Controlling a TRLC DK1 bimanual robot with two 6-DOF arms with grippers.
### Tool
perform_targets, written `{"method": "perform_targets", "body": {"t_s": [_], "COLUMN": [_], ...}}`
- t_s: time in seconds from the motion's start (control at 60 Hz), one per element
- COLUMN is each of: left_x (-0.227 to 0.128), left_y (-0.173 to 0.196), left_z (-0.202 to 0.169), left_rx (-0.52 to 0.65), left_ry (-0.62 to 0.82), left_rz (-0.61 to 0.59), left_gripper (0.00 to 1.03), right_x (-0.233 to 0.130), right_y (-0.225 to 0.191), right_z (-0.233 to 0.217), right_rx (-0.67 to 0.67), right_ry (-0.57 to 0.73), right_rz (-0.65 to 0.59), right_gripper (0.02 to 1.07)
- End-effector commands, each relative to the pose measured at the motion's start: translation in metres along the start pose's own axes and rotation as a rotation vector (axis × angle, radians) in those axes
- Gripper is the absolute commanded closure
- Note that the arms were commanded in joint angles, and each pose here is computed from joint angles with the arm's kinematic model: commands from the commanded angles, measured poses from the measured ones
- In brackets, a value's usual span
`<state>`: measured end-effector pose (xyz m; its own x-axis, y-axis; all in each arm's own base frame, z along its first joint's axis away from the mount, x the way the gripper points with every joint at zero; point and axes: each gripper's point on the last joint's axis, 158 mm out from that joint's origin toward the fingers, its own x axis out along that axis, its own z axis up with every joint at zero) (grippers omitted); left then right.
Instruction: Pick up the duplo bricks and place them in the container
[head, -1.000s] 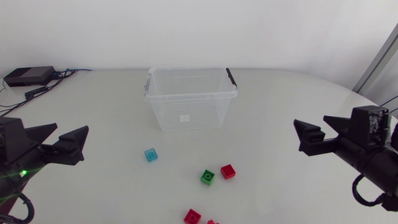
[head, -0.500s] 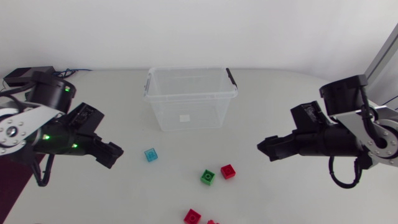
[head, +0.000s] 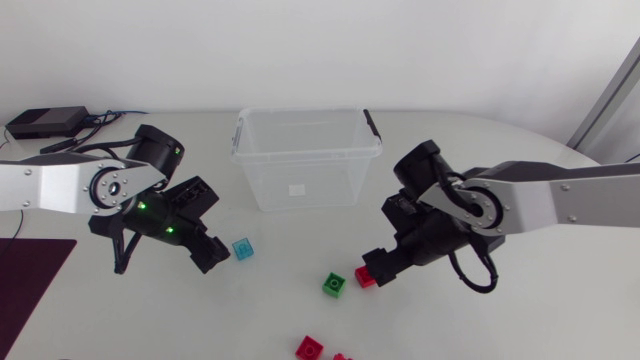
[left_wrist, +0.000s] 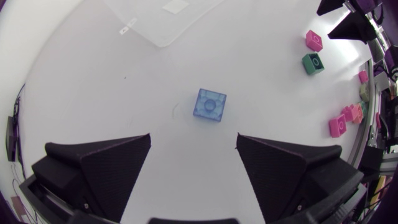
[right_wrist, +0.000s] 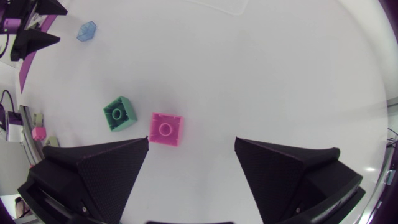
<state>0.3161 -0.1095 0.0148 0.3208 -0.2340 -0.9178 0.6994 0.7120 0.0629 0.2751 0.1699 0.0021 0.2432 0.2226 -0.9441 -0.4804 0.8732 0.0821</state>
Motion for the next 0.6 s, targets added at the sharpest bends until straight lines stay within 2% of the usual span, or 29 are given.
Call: {"method": "perform_targets", "body": {"t_s": [0.0, 0.433, 0.583], "left_x": [0.008, 0.032, 0.04], "left_y": [-0.007, -0.017, -0.019], "left_z": [0.006, 0.012, 0.01], "left_rx": [0.064, 0.196, 0.212], "left_ry": [-0.008, -0.042, -0.04], "left_rz": [-0.019, -0.047, -0.062], "left_gripper": [0.08, 0.13, 0.16], "right_x": [0.008, 0.034, 0.041], "right_y": [0.001, 0.016, 0.016], "right_z": [0.003, 0.001, -0.002], "right_rx": [0.018, -0.035, -0.064], "right_ry": [0.019, 0.067, 0.072], "right_rz": [-0.029, -0.08, -0.119], "right_gripper": [0.07, 0.08, 0.22]}}
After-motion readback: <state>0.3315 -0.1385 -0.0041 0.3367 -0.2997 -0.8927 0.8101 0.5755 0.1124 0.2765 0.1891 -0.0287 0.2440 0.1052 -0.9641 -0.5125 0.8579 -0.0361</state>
